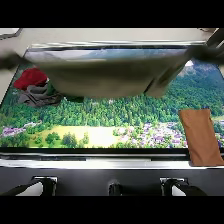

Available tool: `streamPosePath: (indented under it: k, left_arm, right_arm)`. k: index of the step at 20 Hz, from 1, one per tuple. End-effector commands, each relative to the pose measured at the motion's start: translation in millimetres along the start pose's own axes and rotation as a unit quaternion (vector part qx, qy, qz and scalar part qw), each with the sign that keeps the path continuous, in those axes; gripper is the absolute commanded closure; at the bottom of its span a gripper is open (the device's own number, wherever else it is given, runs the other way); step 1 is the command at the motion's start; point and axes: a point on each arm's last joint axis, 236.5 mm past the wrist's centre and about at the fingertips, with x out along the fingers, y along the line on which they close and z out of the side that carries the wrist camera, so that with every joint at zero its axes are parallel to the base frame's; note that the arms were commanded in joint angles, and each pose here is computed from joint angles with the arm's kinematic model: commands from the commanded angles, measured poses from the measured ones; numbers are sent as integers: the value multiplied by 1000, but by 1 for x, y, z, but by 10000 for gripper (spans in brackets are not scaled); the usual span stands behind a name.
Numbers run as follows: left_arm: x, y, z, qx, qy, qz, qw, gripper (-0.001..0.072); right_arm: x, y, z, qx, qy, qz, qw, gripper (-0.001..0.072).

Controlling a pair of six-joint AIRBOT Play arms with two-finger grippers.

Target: Fold the shirts.

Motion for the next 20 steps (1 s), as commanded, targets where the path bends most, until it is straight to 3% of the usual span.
streamPosePath:
  k: [1, 3, 6, 12, 15, 18, 20]
  left_arm:
    - [-194, -113, 135, 111, -297, 11, 948, 681]
    - [-259, -151, 135, 122, -361, 2, 925, 681]
    - [-300, -177, 118, 119, -387, -12, 914, 681]
    - [-299, -171, 117, 123, -383, 4, 915, 681]
    - [-243, -133, 102, 111, -292, 35, 949, 681]
    - [-134, -56, 55, 59, -120, 67, 989, 681]
    - [-56, 8, 1, 27, 5, 92, 995, 681]
  right_arm:
    - [-217, 16, 153, -81, -300, -55, 949, 671]
    - [-282, 26, 157, -78, -347, -51, 933, 671]
    - [-329, 32, 145, -65, -363, -44, 929, 671]
    - [-340, 32, 138, -55, -361, -43, 930, 671]
    - [-279, 18, 111, -40, -256, -56, 964, 671]
    - [-162, -10, 42, -24, -42, -82, 995, 671]
    - [-75, -28, -31, -9, 133, -89, 987, 671]
